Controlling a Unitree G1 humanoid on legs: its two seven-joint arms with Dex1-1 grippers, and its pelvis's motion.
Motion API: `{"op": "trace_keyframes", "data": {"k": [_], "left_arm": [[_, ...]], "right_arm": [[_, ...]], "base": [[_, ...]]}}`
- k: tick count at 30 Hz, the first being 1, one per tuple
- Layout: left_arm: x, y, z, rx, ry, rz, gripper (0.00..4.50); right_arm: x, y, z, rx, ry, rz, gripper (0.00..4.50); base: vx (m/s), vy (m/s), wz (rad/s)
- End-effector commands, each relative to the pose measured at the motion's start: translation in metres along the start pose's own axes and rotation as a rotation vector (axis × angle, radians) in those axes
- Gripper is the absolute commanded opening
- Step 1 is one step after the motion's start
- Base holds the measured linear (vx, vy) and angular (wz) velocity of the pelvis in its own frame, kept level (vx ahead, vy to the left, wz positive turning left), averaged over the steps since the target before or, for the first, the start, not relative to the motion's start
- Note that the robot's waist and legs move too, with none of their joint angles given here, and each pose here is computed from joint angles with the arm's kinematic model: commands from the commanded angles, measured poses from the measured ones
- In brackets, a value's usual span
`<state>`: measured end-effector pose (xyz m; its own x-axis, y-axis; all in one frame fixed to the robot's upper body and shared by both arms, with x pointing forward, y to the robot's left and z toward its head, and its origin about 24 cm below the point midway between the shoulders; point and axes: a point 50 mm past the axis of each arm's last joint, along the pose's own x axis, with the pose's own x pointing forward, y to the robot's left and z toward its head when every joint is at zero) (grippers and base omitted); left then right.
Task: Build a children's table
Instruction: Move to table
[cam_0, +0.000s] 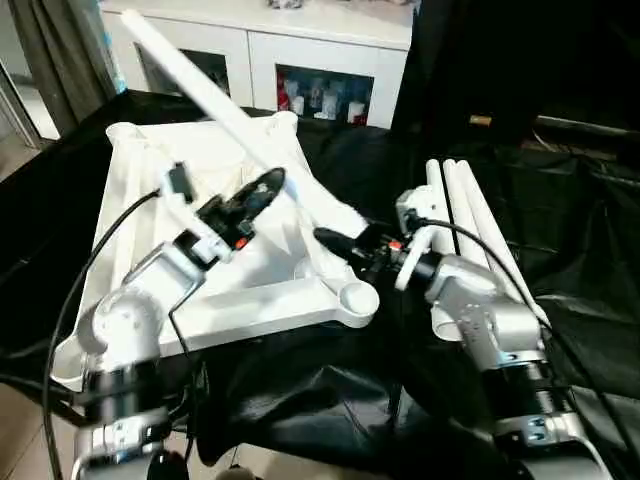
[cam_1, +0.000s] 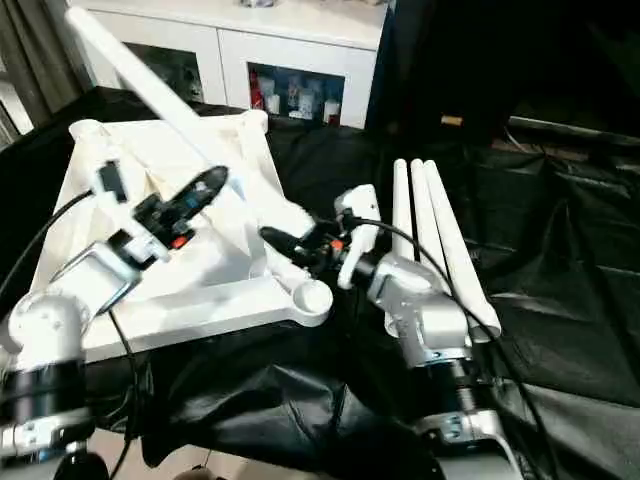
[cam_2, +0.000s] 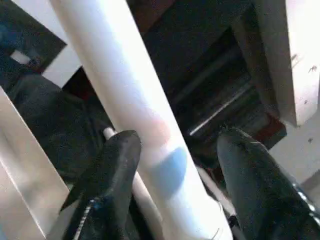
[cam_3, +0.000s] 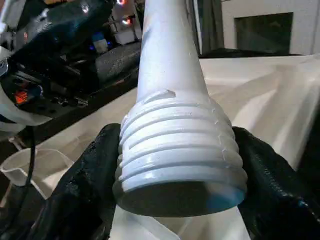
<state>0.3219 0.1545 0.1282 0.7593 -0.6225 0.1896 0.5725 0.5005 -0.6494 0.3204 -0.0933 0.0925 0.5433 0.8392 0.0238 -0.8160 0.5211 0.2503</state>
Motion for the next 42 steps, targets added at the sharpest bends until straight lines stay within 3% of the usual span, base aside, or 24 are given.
{"op": "trace_keyframes", "data": {"k": [1,10,18,29,30,31,34,37,40,42], "left_arm": [[0.012,0.006,-0.002,0.018,0.021,0.081,3.47],[0.017,0.007,0.008,-0.013,-0.015,0.069,3.56],[0.017,0.001,0.011,-0.034,-0.046,0.036,2.81],[0.023,-0.010,0.025,0.021,-0.017,-0.016,2.33],[0.023,-0.011,0.026,0.034,-0.009,-0.018,2.30],[0.023,-0.011,0.026,0.061,0.006,-0.022,2.30],[0.025,-0.014,0.023,0.185,0.101,-0.030,2.18],[0.026,-0.014,0.021,0.205,0.135,-0.033,1.99],[0.028,-0.013,0.019,0.231,0.184,-0.016,1.98],[0.028,-0.014,0.019,0.232,0.200,-0.015,1.98]], "right_arm": [[0.010,0.012,-0.001,-0.002,0.019,0.075,2.75],[0.010,0.014,0.008,-0.034,0.019,0.084,2.75],[0.003,0.012,0.001,-0.015,0.034,0.074,2.75],[0.004,0.020,0.000,-0.030,0.040,0.077,2.75],[0.004,0.019,0.000,-0.028,0.046,0.067,3.31],[0.004,0.018,0.000,-0.024,0.046,0.060,3.31],[-0.003,0.015,0.008,-0.039,0.044,0.060,3.65],[-0.007,0.011,0.015,-0.035,0.025,0.042,3.87],[-0.016,0.009,0.034,0.069,-0.050,0.080,3.85],[-0.017,0.010,0.040,0.068,-0.048,0.094,3.85]], "base": [[0.000,0.000,0.00],[0.000,0.000,0.00],[0.000,0.000,0.00],[0.000,0.000,0.00],[0.000,0.000,0.00],[0.000,0.000,0.00],[0.000,0.000,0.00],[0.000,0.000,0.00],[0.000,0.000,0.00],[0.000,0.000,0.00]]}}
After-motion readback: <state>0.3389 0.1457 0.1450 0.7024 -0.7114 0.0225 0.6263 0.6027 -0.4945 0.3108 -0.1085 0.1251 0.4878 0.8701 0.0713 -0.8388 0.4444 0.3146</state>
